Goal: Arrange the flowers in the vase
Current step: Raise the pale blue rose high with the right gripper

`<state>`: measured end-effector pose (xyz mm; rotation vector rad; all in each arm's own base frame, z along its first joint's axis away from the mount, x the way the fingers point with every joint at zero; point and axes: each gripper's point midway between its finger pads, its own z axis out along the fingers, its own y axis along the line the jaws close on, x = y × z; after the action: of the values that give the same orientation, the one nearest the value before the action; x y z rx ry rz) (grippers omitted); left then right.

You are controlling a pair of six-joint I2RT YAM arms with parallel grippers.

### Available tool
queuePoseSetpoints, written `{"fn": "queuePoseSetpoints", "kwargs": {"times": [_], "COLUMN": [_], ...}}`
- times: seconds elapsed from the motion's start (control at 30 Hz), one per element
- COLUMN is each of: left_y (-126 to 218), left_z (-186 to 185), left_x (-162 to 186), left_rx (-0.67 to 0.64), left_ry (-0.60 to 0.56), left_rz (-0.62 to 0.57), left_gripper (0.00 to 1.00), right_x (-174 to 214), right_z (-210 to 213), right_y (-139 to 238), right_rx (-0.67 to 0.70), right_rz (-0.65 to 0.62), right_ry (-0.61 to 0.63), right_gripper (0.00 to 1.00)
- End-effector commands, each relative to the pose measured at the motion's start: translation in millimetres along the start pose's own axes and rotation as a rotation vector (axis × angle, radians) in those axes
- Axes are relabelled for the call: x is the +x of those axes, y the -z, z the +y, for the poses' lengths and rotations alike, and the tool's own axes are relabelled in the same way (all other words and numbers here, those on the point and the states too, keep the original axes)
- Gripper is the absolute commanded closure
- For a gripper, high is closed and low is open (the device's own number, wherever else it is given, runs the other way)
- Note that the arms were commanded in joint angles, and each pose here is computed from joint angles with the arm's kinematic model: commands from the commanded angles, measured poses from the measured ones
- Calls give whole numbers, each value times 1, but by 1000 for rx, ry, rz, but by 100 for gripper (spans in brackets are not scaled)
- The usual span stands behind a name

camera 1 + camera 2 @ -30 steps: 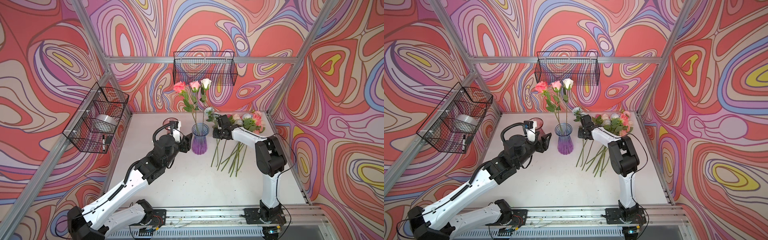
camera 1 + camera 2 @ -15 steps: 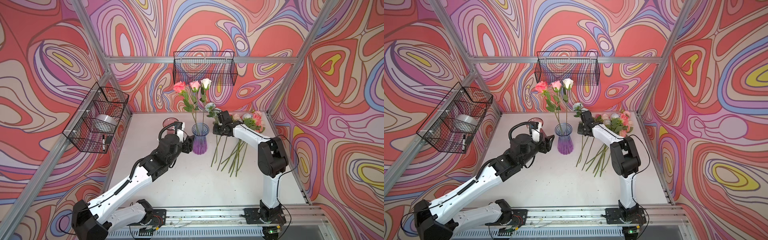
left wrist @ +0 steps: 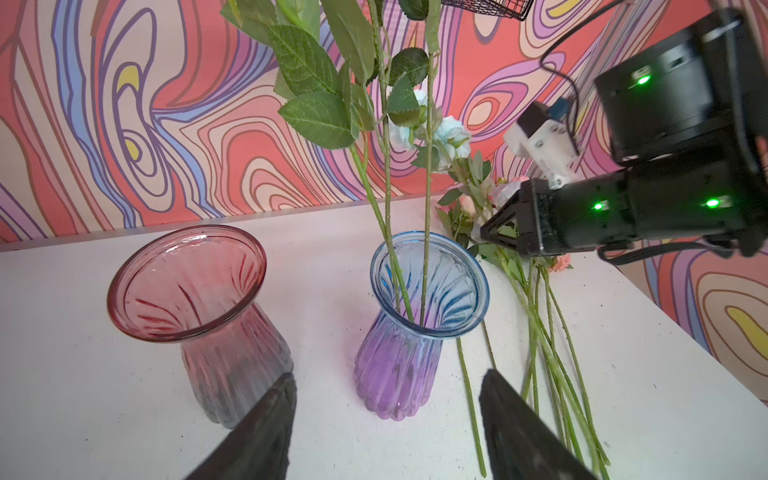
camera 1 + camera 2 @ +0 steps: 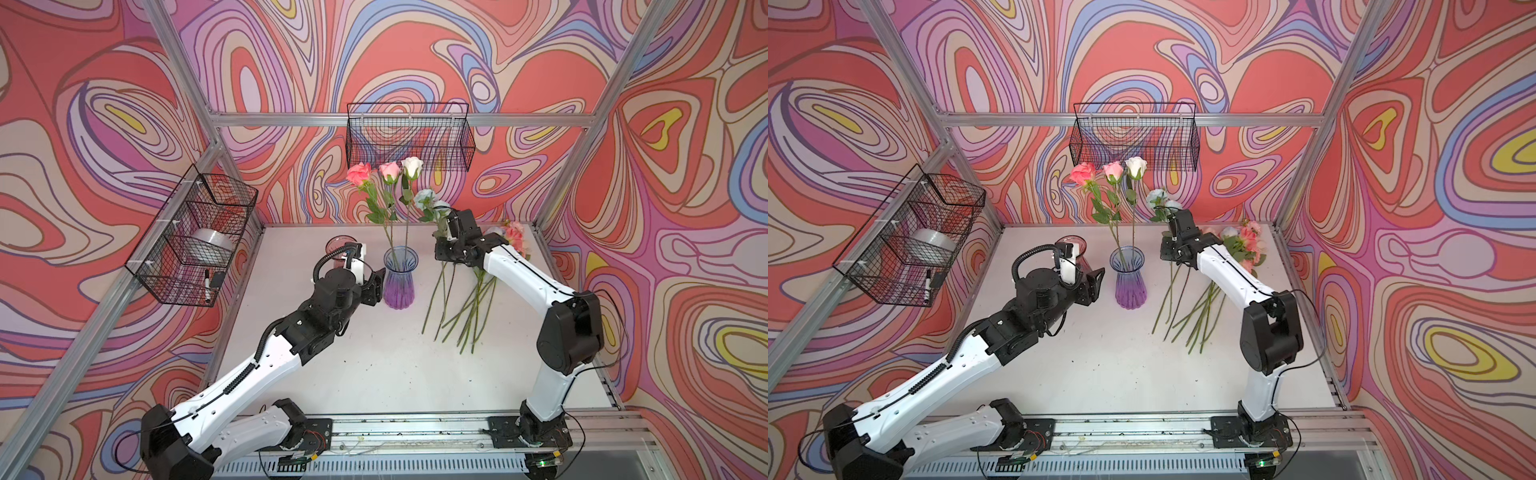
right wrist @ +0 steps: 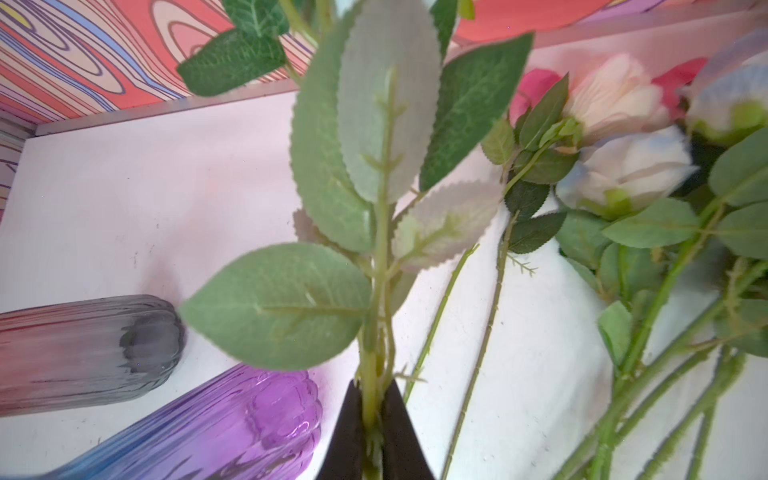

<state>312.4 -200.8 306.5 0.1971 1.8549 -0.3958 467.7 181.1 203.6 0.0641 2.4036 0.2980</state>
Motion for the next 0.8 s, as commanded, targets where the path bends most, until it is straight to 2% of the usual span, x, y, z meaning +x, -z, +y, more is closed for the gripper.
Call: {"fn": "queuePoseSetpoints", "kwargs": {"times": [0.0, 0.3, 0.77], "left_y": [5, 8, 13], "left_z": [1, 0, -2], "left_x": [-12, -14, -19], "left_rx": [1, 8, 22], "left_ry": [7, 13, 25], "left_rz": [-25, -27, -41], "left_gripper": [30, 30, 30], "right_x": [-11, -22, -30], "right_z": [-2, 6, 15], "right_y": [38, 88, 128], "right_rx": [7, -76, -166], "right_rz": [-39, -154, -271], "right_ry": [74, 54, 27], "right_gripper": [100, 100, 100]}}
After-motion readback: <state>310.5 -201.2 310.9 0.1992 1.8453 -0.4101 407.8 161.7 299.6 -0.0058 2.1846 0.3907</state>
